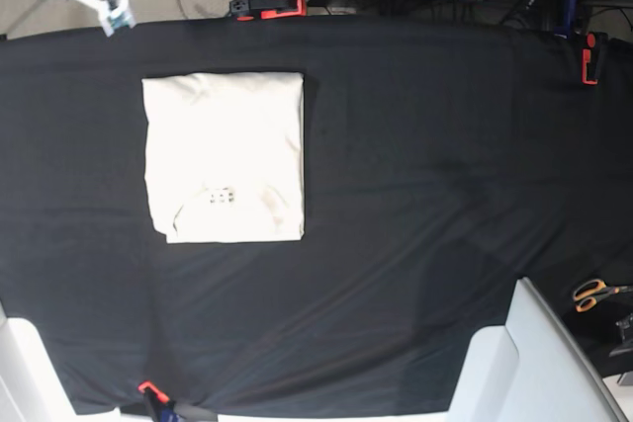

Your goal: Fold the T-shirt properly

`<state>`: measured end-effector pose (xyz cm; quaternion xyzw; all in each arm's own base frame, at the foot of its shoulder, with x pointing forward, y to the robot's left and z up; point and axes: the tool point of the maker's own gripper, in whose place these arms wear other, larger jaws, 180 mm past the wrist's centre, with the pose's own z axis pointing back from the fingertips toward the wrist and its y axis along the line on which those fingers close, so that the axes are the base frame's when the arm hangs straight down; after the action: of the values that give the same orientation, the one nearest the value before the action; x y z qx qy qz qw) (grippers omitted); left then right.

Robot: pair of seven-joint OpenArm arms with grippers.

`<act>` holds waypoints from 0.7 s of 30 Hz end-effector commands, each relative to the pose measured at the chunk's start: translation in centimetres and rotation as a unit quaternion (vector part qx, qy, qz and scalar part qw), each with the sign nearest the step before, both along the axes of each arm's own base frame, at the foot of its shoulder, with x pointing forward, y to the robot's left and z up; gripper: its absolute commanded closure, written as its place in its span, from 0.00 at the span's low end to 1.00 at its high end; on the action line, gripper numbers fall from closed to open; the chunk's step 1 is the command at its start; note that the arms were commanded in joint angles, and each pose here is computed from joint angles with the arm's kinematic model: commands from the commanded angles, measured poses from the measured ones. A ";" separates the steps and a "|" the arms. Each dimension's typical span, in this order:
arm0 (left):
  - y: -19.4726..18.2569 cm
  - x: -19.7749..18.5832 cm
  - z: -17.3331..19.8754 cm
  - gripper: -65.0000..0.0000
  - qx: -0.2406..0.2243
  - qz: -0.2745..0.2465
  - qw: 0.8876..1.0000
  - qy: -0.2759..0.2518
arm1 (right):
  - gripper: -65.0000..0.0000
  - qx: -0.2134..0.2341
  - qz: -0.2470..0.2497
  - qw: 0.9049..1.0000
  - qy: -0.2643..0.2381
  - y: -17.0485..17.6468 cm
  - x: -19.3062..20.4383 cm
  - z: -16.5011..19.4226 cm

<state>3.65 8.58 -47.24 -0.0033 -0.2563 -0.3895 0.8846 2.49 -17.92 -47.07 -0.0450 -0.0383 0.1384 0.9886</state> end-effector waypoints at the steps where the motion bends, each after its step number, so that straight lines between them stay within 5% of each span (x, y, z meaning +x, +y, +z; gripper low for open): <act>1: -0.1 -0.3 -0.4 1.00 -0.002 -0.001 1.000 0.002 | 0.99 -0.008 -0.002 1.000 0.013 -0.5 -0.6 -0.6; 8: 2.1 -2.1 -8.9 1.00 0.051 0.018 0.994 0.092 | 0.99 0.045 -0.032 0.992 0.115 0.8 -4.4 -10.1; 13: 3.3 -2.8 -15.0 1.00 0.023 0.109 0.979 0.172 | 0.99 0.086 -0.070 0.978 0.175 1.0 -8.6 -15.7; 17: 6.3 -3.6 -18.3 1.00 0.007 0.187 0.963 0.196 | 0.99 0.123 -0.120 0.976 0.133 1.6 -9.7 -18.0; 21: 7.5 -4.0 -18.6 1.00 -0.006 0.199 0.964 0.177 | 0.98 0.137 -0.151 0.979 0.028 1.7 -7.6 -18.3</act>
<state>-0.29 16.73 -65.88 -0.0176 -0.0863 -0.1984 0.9761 -4.46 -15.50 -65.45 0.0969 -0.0261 -0.0170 0.9948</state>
